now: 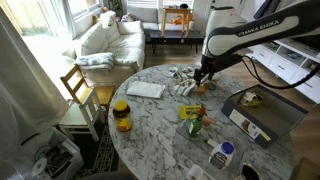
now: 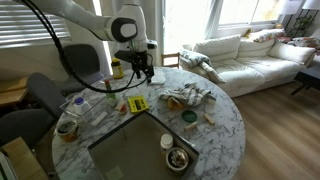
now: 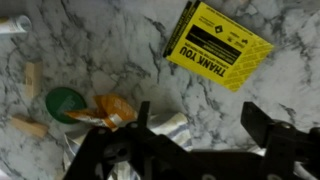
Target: Remove the yellow card in the clear crisper drawer and place it on the table, pick up the yellow and brown bottle and place it in the crisper drawer near the hot sauce green bottle
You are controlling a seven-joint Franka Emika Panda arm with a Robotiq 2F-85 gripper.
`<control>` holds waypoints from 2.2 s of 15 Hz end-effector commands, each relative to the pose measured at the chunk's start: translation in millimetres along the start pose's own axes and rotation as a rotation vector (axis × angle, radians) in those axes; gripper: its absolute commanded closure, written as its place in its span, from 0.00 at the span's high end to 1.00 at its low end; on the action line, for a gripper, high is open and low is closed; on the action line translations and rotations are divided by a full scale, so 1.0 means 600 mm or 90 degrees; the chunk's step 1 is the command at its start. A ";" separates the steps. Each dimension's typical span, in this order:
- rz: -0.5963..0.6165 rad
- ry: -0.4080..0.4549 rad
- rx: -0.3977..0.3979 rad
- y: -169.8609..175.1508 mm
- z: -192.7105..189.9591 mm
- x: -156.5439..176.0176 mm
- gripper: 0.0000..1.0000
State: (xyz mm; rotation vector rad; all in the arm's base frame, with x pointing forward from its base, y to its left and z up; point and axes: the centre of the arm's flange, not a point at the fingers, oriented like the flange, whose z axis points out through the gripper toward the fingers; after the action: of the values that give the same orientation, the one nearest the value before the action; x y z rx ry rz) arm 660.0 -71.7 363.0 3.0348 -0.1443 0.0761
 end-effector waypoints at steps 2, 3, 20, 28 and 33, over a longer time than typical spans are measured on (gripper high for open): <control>-0.156 0.059 0.028 -0.112 -0.108 0.024 1.00; -0.190 0.077 0.038 -0.145 -0.130 0.029 1.00; -0.373 0.183 0.106 -0.303 -0.163 0.060 1.00; -0.603 0.285 0.220 -0.418 -0.048 0.138 1.00; -0.686 0.330 0.322 -0.475 -0.005 0.161 1.00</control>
State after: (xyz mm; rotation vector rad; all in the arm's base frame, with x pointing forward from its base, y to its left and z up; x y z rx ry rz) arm 756.4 191.3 358.8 2.9144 1.5432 0.8012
